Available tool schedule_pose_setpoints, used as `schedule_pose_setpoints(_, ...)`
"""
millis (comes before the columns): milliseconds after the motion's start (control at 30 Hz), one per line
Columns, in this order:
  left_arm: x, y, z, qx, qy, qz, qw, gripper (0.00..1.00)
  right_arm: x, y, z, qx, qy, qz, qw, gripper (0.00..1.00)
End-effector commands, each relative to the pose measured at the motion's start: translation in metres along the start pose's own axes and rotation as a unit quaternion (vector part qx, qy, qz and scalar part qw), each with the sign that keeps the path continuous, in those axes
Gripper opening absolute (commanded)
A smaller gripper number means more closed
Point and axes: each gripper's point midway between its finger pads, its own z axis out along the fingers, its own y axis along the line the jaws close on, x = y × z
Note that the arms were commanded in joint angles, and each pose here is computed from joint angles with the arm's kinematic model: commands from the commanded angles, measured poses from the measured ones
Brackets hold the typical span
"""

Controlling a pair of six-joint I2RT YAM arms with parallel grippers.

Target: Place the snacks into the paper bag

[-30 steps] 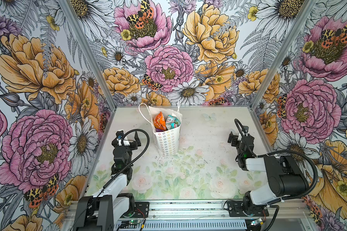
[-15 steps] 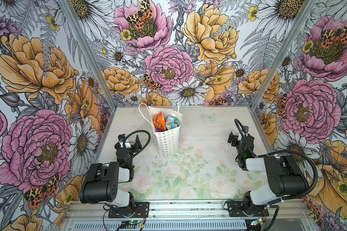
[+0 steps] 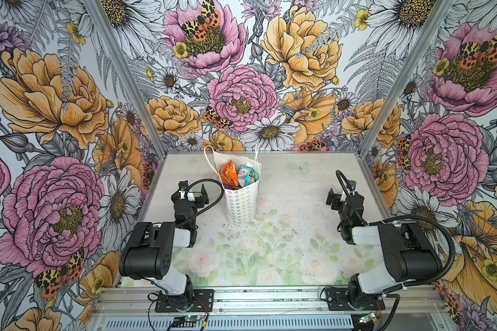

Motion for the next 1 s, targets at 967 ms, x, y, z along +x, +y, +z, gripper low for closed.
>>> schedule_pose_setpoints(967,0.0143,0.0064,-0.0018,-0.031,0.030,0.011,0.999,0.99,-0.0019,-0.0013,0.0002,-0.008,-0.008,0.014,1.000,1.00)
